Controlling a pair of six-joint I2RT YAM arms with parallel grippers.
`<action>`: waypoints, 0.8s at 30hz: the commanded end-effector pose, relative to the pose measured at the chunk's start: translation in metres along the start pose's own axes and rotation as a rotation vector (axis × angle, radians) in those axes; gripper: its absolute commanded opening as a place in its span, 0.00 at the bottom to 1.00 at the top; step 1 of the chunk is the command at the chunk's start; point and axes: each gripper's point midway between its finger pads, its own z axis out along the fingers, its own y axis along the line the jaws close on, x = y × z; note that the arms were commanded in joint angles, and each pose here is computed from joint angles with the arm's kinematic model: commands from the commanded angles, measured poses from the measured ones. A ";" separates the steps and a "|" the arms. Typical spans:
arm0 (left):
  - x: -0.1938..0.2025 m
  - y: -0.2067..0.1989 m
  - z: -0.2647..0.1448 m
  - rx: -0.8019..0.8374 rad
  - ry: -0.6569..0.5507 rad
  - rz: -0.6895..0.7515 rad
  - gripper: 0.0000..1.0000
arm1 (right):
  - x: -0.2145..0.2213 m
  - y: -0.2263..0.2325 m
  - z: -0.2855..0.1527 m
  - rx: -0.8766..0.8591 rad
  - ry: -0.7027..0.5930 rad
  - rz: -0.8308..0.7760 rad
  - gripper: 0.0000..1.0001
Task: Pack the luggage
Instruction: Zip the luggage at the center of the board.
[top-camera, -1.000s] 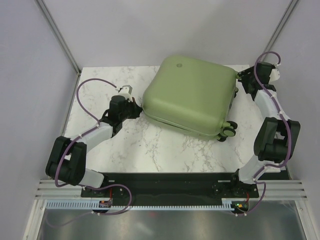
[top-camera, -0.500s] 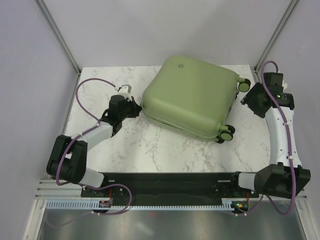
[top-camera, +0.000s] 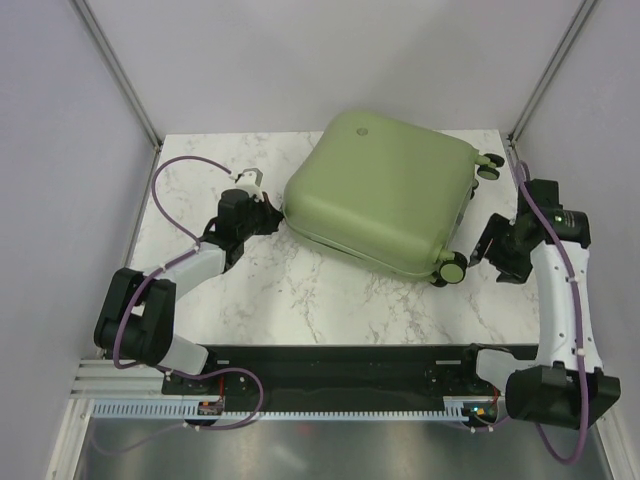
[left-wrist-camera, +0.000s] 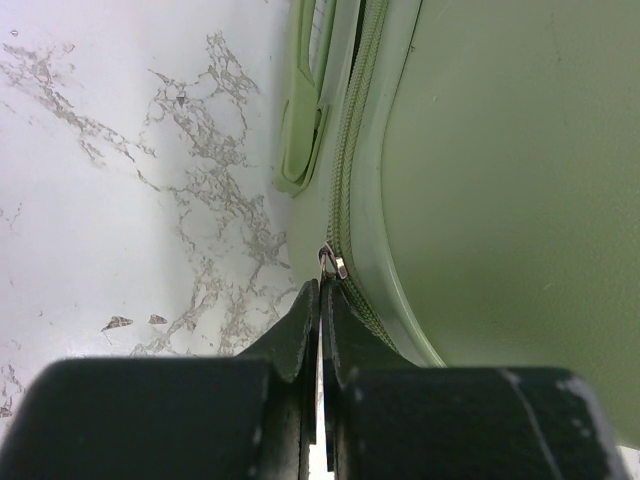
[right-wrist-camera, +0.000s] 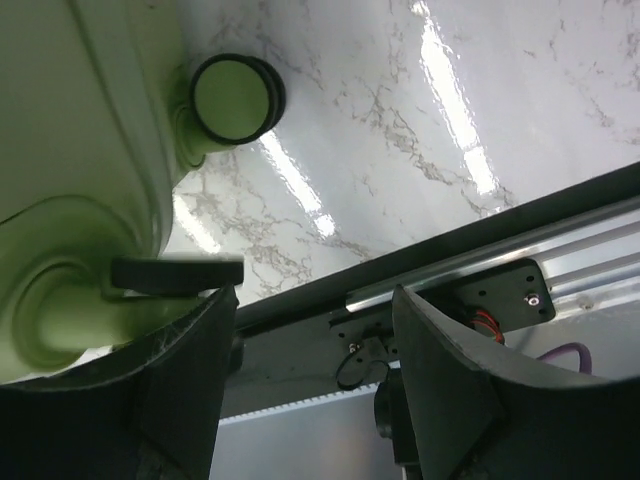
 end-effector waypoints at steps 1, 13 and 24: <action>-0.001 0.009 0.007 -0.034 0.004 0.028 0.02 | 0.009 0.000 -0.045 -0.044 -0.041 -0.069 0.71; 0.001 0.010 0.005 -0.035 0.006 0.025 0.02 | 0.013 0.038 -0.058 -0.296 -0.108 -0.214 0.67; 0.006 0.011 0.005 -0.037 0.016 0.011 0.02 | 0.038 0.045 -0.033 -0.358 -0.131 -0.411 0.69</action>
